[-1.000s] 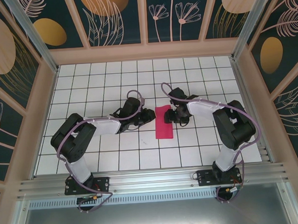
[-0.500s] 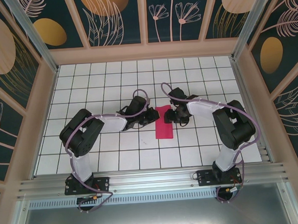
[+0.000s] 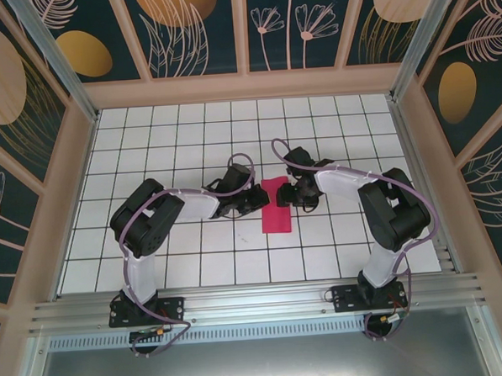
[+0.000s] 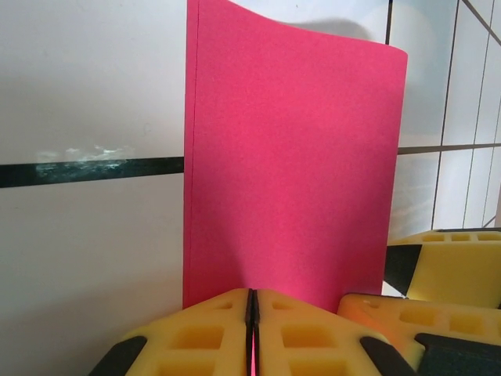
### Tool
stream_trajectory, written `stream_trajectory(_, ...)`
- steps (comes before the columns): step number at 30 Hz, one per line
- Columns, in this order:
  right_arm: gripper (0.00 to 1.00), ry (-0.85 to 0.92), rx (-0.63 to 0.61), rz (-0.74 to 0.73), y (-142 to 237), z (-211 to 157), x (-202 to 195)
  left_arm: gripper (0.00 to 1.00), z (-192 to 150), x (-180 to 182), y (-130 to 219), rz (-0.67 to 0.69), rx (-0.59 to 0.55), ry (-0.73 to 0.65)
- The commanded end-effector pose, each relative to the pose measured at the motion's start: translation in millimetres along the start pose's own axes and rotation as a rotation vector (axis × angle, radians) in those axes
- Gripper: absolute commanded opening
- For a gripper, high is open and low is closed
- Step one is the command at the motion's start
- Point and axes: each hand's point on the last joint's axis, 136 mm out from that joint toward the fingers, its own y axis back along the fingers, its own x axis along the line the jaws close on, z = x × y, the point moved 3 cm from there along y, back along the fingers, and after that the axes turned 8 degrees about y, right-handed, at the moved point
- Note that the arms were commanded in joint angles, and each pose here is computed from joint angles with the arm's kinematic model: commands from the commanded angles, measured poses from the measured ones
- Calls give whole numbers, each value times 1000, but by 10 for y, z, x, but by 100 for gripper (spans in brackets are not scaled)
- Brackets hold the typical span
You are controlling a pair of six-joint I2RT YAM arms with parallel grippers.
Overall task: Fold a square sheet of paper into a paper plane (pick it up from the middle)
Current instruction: Hold the square sheet of paper at the center of the table.
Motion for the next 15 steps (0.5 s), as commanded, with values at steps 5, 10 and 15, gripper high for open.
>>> stream_trajectory(5,65,-20,-48,69,105,155,153,12,-86,292,-71,127,21,-7)
stream_trajectory(10,66,-35,-109,126,354,243,230,12,-96,321,-91,137,29,-12)
stream_trajectory(15,62,-61,-160,206,509,274,296,12,-107,338,-101,144,30,-14)
